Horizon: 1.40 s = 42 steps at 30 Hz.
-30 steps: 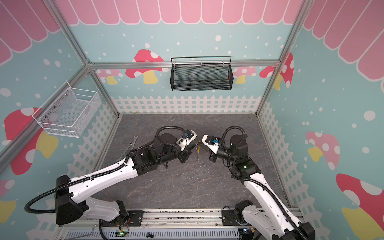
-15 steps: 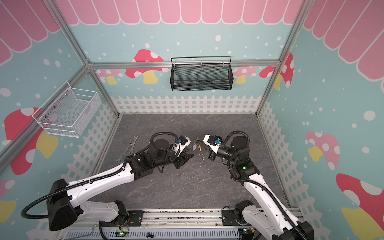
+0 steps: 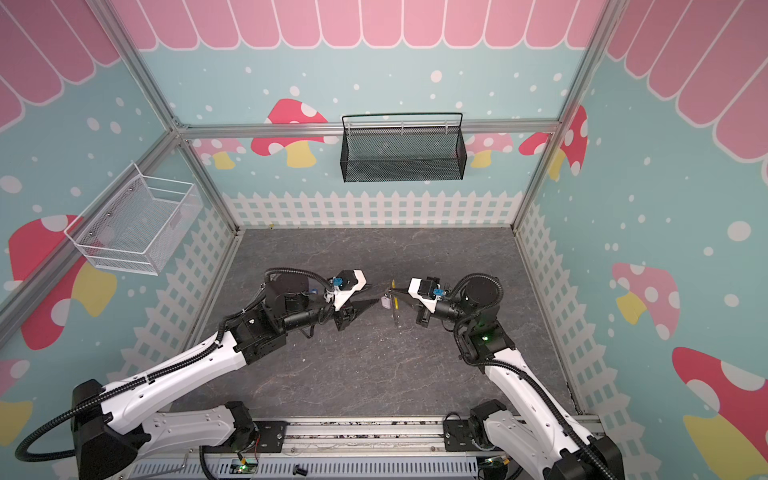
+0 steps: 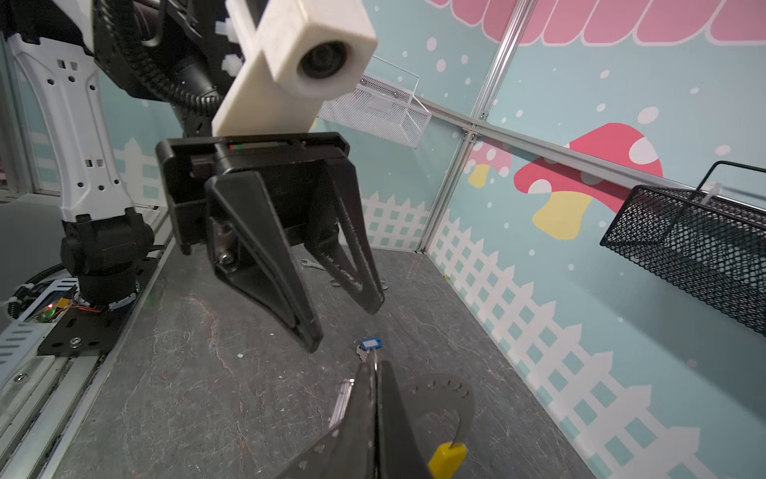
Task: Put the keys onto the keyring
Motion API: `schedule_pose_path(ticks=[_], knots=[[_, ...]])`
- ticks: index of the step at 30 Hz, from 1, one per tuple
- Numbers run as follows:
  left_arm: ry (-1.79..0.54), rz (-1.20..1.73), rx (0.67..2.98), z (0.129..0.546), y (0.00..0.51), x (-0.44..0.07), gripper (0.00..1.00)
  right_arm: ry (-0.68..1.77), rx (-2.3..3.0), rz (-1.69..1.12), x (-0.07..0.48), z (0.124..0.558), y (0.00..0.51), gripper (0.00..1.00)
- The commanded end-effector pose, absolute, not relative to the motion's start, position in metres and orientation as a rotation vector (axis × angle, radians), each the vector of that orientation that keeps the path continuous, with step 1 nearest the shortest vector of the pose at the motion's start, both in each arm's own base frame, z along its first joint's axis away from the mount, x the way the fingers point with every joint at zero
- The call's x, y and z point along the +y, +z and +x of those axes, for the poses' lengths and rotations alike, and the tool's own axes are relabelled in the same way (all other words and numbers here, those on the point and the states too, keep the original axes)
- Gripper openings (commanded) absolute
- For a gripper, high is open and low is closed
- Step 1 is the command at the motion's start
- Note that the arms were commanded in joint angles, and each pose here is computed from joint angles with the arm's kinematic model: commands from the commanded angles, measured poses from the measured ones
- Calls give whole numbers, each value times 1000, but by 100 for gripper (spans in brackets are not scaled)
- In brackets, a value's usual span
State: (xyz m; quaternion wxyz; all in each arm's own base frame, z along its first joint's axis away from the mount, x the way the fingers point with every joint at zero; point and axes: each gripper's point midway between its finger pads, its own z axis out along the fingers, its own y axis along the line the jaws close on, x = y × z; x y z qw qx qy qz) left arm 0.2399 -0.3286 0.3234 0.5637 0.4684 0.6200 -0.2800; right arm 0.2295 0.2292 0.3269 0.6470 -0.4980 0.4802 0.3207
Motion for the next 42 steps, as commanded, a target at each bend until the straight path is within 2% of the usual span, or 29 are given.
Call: schedule_pose_path(ticks=[1,21,23,28,31,33,35,36,39,42], knots=[[-709,1186,1360,231,341,-339,32,742,1002,-1158,230,218,335,0],[-754,1330,1300,223,333,-355,21,774,943,-1201,231,204,333,0],[-760,1334,1292,222,334,-355,17,772,941,-1203,231,203,332,0],[-769,1358,1301,219,330,-355,0,758,934,-1196,230,204,335,0],[-760,1364,1308,219,329,-354,0,746,958,-1174,229,209,333,0],[-740,1370,1313,220,331,-353,0,727,983,-1172,228,212,330,9],[-701,1379,1348,224,331,-350,0,674,1017,-1175,226,219,327,25],[-677,1402,1367,225,329,-349,0,632,1032,-1186,224,222,324,29],[-587,1462,1443,231,324,-344,0,508,1086,-1208,218,233,320,35],[-491,1525,1503,235,322,-341,0,432,1103,-1251,214,237,320,35]])
